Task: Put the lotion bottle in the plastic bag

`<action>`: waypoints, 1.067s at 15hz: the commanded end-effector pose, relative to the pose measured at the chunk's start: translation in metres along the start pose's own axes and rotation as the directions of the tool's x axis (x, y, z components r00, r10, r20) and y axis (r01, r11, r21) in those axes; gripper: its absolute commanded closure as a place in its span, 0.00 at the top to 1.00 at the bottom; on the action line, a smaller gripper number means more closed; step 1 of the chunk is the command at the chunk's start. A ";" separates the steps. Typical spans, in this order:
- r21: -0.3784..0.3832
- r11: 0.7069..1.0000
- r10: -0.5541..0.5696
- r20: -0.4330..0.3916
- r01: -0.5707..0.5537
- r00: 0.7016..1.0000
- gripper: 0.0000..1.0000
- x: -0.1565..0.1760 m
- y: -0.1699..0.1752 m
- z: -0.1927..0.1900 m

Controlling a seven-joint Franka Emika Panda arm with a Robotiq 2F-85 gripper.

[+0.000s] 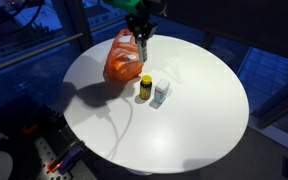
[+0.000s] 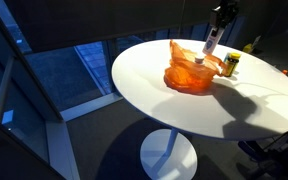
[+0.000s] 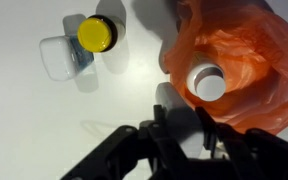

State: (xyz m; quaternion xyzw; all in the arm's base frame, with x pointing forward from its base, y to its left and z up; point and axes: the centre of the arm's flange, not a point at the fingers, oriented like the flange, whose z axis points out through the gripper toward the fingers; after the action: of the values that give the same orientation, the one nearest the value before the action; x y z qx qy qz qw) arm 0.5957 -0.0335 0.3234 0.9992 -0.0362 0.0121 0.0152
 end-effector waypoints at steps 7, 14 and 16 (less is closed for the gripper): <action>0.058 0.996 -0.062 -0.041 0.064 0.997 0.12 -0.029 -0.053 -0.035; 0.072 0.990 -0.119 0.002 0.119 0.993 0.12 -0.037 -0.084 -0.007; 0.061 0.991 -0.124 0.016 0.123 0.992 0.12 -0.036 -0.086 0.010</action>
State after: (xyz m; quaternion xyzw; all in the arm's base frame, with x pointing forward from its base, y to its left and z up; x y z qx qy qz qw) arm 0.5655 0.0537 0.3252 0.9997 0.0180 0.0032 -0.0163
